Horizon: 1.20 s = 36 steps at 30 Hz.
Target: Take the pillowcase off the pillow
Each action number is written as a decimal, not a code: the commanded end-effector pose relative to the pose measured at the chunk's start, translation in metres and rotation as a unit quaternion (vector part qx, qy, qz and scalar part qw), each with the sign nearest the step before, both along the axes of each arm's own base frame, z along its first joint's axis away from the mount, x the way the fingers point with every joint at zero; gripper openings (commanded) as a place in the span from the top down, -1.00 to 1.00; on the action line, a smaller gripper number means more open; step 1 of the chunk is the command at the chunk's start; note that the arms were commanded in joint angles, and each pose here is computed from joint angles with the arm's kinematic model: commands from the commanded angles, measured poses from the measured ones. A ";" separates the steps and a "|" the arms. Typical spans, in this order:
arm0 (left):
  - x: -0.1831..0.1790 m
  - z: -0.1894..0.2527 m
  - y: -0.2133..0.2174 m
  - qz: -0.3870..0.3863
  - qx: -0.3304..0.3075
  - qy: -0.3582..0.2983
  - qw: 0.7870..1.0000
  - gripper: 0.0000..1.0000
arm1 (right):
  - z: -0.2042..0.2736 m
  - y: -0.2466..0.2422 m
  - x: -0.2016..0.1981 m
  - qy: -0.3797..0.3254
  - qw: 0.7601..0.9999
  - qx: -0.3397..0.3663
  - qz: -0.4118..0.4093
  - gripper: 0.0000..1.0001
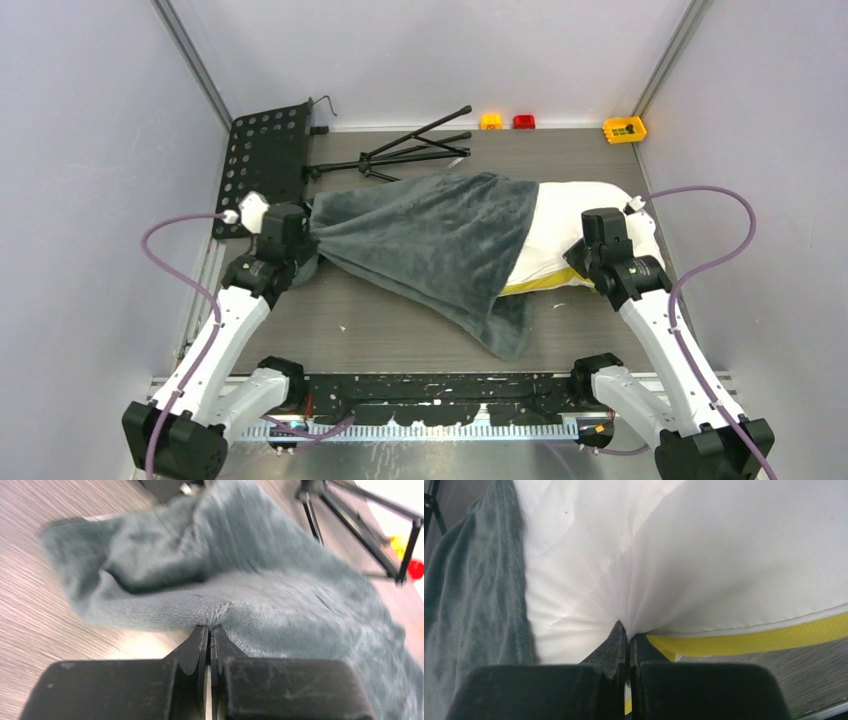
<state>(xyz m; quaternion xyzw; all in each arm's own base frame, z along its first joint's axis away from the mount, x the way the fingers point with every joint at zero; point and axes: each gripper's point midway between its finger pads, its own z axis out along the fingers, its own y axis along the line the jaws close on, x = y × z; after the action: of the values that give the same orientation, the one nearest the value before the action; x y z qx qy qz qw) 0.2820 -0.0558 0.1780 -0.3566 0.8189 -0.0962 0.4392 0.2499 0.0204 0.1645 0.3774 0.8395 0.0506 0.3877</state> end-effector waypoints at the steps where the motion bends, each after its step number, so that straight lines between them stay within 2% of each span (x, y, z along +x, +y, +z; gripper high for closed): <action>1: -0.001 0.008 0.065 0.066 0.070 0.023 0.995 1.00 | 0.046 -0.040 0.009 -0.078 0.991 -0.046 -0.097 1.00; 5: 0.003 0.016 0.084 0.097 0.057 0.026 0.993 1.00 | 0.049 -0.046 0.007 -0.075 0.989 -0.054 -0.111 1.00; 11: 0.003 0.040 0.104 0.137 0.087 0.015 0.987 1.00 | 0.050 -0.060 -0.002 -0.069 0.984 -0.066 -0.150 1.00; 16: 0.006 0.057 0.106 0.125 0.102 -0.008 0.987 0.98 | 0.047 -0.058 -0.002 -0.072 0.985 -0.059 -0.147 1.00; 17: 0.007 0.056 0.102 0.114 0.100 -0.008 0.988 0.86 | 0.045 -0.052 0.000 -0.069 0.988 -0.054 -0.126 1.00; 18: 0.011 0.056 0.098 0.098 0.097 -0.011 0.990 0.59 | 0.044 -0.045 0.006 -0.071 0.991 -0.047 -0.104 0.95; 19: 0.015 0.056 0.092 0.079 0.092 -0.014 0.992 0.24 | 0.043 -0.038 0.009 -0.067 0.994 -0.038 -0.083 0.73; 21: 0.019 0.054 0.080 0.051 0.073 -0.014 0.996 -0.41 | 0.039 -0.027 0.013 -0.054 0.997 -0.025 -0.052 -0.35; 22: 0.020 0.053 0.073 0.036 0.063 -0.010 0.997 -0.62 | 0.038 -0.019 0.014 -0.047 0.998 -0.017 -0.031 -0.66; 23: 0.020 0.053 0.067 0.020 0.053 -0.008 0.998 -0.74 | 0.038 -0.015 0.015 -0.041 0.999 -0.014 -0.017 -0.71; 25: 0.021 0.053 0.051 -0.020 0.033 -0.006 0.999 -0.82 | 0.040 -0.011 0.014 -0.028 1.000 -0.012 -0.001 -0.73; 28: 0.020 0.054 0.017 -0.102 -0.001 -0.011 0.995 -0.83 | 0.042 -0.010 0.011 -0.010 1.000 -0.007 -0.006 -0.74; 30: 0.015 0.054 -0.015 -0.175 -0.031 -0.015 0.984 -0.83 | 0.045 -0.010 0.009 0.002 1.000 -0.001 -0.014 -0.76; 36: 0.000 0.040 -0.065 -0.274 -0.058 -0.010 0.960 -0.82 | 0.044 -0.005 0.003 0.028 0.999 0.024 -0.031 -0.78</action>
<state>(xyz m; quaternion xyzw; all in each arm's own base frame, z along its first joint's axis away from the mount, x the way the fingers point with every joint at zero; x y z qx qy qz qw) 0.2887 -0.0827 0.2153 -0.2145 0.8714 -0.1977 0.3946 0.2591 0.0122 0.2022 0.3957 0.8389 0.0392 0.3715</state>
